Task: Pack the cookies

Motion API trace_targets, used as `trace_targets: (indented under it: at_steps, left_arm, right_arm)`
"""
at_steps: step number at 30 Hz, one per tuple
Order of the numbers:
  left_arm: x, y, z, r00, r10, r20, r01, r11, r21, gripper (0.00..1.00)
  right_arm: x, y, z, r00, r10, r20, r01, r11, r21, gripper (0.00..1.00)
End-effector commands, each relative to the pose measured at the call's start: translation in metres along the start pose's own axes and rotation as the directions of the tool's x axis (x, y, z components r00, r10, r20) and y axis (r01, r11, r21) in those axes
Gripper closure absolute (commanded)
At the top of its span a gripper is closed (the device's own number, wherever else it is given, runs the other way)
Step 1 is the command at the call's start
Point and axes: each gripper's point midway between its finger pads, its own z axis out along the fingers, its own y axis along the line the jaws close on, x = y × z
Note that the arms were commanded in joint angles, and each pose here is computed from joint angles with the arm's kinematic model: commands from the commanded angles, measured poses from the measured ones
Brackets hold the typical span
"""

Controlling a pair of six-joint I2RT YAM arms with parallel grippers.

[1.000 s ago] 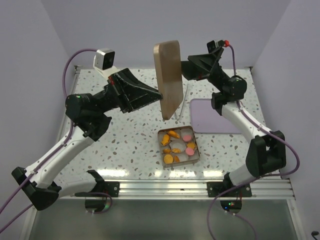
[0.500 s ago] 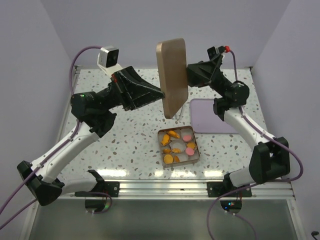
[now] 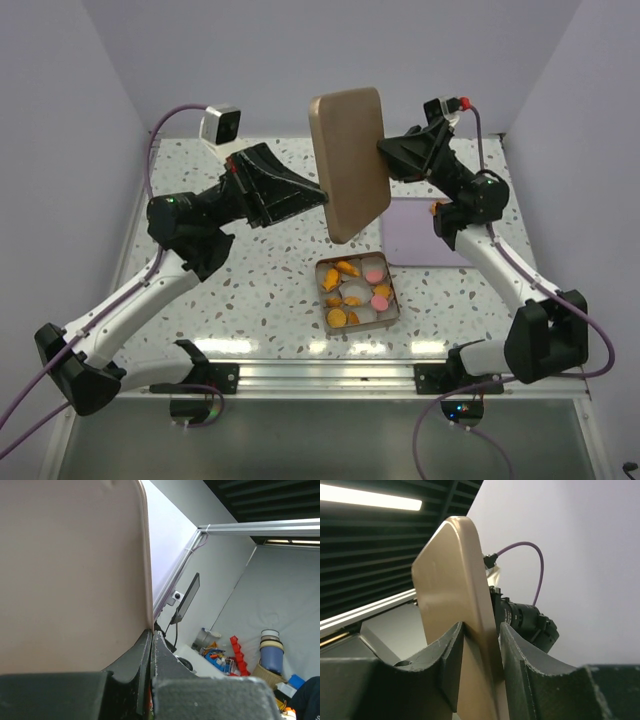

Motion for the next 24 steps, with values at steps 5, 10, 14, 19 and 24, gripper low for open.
trace_targets:
  at_steps: [5,10,14,19,24]
  left_arm:
    - [-0.004,0.008,-0.012,0.997,-0.005,0.081,0.009,0.999,-0.046,1.00]
    - [-0.001,0.020,-0.018,0.996,-0.012,0.088,0.021,0.994,-0.111,0.84]
    - [0.004,0.039,-0.033,0.992,-0.030,0.124,0.057,0.973,-0.222,0.56]
    - [0.010,0.060,-0.049,0.988,-0.032,0.153,0.081,0.943,-0.323,0.48]
    - [0.019,0.076,-0.065,0.988,-0.031,0.152,0.093,0.903,-0.420,0.44]
  right_arm:
    - [0.046,0.086,-0.020,0.995,-0.012,-0.101,-0.015,0.966,-0.257,0.71]
    - [0.048,0.095,-0.020,0.995,-0.021,-0.099,-0.007,0.961,-0.276,0.90]
    - [0.048,0.099,-0.020,0.995,-0.018,-0.100,-0.011,0.958,-0.286,1.00]
    - [0.048,0.098,-0.023,0.997,-0.003,-0.081,-0.020,0.957,-0.288,1.00]
    - [0.044,0.091,-0.026,0.999,0.016,-0.051,-0.029,0.960,-0.278,1.00]
